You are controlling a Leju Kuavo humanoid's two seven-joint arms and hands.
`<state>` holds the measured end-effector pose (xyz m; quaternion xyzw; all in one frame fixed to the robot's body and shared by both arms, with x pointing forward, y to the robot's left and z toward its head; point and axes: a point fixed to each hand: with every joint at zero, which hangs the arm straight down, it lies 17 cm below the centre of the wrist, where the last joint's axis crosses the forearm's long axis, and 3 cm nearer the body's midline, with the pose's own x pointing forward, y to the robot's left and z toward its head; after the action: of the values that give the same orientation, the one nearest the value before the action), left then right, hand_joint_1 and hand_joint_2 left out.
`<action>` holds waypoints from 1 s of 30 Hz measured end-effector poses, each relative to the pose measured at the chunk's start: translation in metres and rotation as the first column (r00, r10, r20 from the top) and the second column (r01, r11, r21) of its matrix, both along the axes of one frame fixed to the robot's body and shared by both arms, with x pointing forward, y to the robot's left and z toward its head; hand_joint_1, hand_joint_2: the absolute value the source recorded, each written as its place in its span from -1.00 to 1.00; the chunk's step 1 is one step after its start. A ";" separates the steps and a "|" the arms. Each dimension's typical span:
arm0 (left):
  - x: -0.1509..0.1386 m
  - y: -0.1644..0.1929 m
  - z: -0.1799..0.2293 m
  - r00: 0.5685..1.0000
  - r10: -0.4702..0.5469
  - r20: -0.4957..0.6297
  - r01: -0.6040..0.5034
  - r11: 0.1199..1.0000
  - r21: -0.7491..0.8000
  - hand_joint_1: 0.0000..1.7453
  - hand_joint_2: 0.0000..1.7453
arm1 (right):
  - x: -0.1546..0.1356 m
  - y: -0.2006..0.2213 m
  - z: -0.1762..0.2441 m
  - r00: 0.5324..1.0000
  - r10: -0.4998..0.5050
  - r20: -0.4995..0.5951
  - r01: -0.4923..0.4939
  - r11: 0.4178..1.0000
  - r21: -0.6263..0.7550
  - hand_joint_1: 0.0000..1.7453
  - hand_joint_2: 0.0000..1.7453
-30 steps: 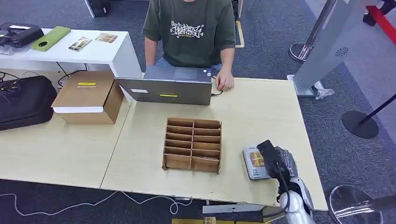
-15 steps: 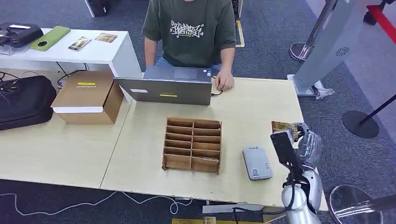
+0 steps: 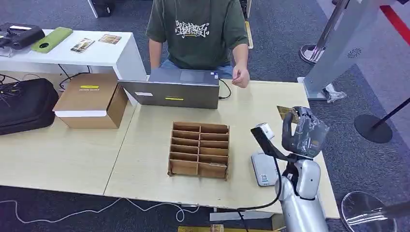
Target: Pass the card to the sensor for recognition and then transmit it.
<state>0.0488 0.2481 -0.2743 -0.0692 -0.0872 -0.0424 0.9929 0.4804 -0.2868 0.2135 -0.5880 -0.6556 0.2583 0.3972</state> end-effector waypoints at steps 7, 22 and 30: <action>0.000 0.001 0.000 0.999 -0.033 0.002 0.033 0.999 0.004 -1.00 -1.00 | 0.042 0.013 0.026 0.994 -0.104 0.035 0.106 0.992 -0.067 1.00 1.00; 0.004 0.005 0.000 0.992 -0.124 -0.008 0.124 0.992 0.015 -1.00 -1.00 | 0.123 0.053 0.066 0.997 -0.081 0.000 0.077 0.956 -0.284 1.00 1.00; 0.004 0.003 0.000 0.992 -0.125 -0.009 0.125 0.992 0.012 -1.00 -1.00 | 0.134 0.057 0.065 0.996 -0.086 -0.035 0.071 0.951 -0.301 1.00 1.00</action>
<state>0.0523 0.2513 -0.2745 -0.0685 -0.0785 -0.1049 0.9890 0.6140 -0.2297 0.2783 -0.6607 -0.5753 0.3526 0.3289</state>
